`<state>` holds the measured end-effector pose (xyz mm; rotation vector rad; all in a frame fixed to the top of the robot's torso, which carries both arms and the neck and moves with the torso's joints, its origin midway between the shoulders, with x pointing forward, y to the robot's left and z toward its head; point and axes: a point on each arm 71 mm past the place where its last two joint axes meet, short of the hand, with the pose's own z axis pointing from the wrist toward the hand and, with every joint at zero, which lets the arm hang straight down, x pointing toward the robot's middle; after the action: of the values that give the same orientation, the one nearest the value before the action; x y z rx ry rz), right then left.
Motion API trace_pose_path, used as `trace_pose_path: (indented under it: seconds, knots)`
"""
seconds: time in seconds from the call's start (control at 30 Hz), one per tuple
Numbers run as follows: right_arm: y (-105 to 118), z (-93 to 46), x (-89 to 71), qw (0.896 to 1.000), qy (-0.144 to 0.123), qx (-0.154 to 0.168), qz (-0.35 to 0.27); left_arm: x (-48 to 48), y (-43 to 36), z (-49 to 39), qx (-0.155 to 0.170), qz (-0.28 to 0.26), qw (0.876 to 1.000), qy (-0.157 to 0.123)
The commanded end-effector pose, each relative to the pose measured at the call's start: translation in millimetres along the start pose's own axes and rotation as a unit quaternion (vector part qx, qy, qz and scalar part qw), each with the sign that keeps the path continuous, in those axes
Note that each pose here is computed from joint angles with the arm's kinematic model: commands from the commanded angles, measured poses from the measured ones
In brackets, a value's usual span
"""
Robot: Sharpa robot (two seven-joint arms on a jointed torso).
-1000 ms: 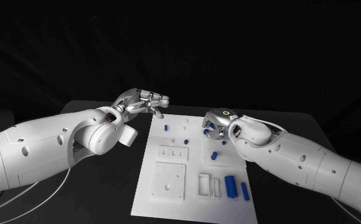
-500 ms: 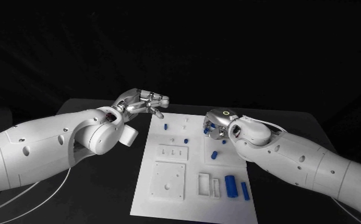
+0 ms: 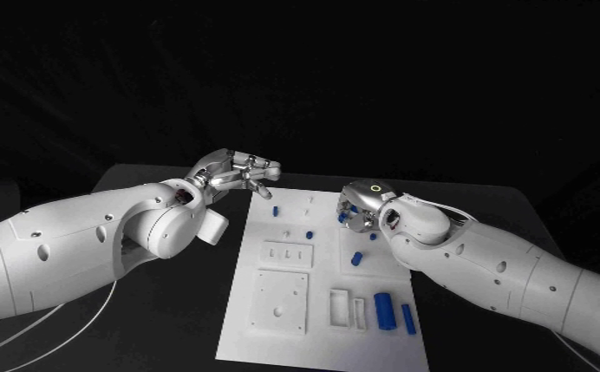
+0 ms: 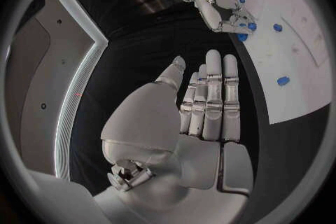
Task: Assemble the parts on the task board
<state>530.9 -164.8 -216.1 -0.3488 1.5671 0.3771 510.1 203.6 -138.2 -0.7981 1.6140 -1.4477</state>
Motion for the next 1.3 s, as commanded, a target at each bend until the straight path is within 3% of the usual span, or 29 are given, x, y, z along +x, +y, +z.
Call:
trace_pose_path:
  seconds: [0.03, 0.43, 0.67, 1.3]
  knots:
    - [2, 0.2, -2.2, 1.0, -0.016, 0.0, -0.005, 1.9, -1.9, 0.8, 0.004, -0.001, 1.0, 0.01]
    - [3, -1.4, -13.7, 0.997, -0.069, 0.031, 0.002, -2.0, -0.9, 1.5, 0.002, 0.001, 1.0, 0.004]
    - [9, 7.0, -23.0, 0.995, -0.094, 0.037, 0.006, -5.4, -0.2, 3.0, 0.003, 0.003, 1.0, -0.001]
    - [36, 33.3, -31.5, 0.992, -0.121, 0.031, 0.009, 1.9, -1.2, 6.7, 0.004, 0.001, 1.0, 0.009]
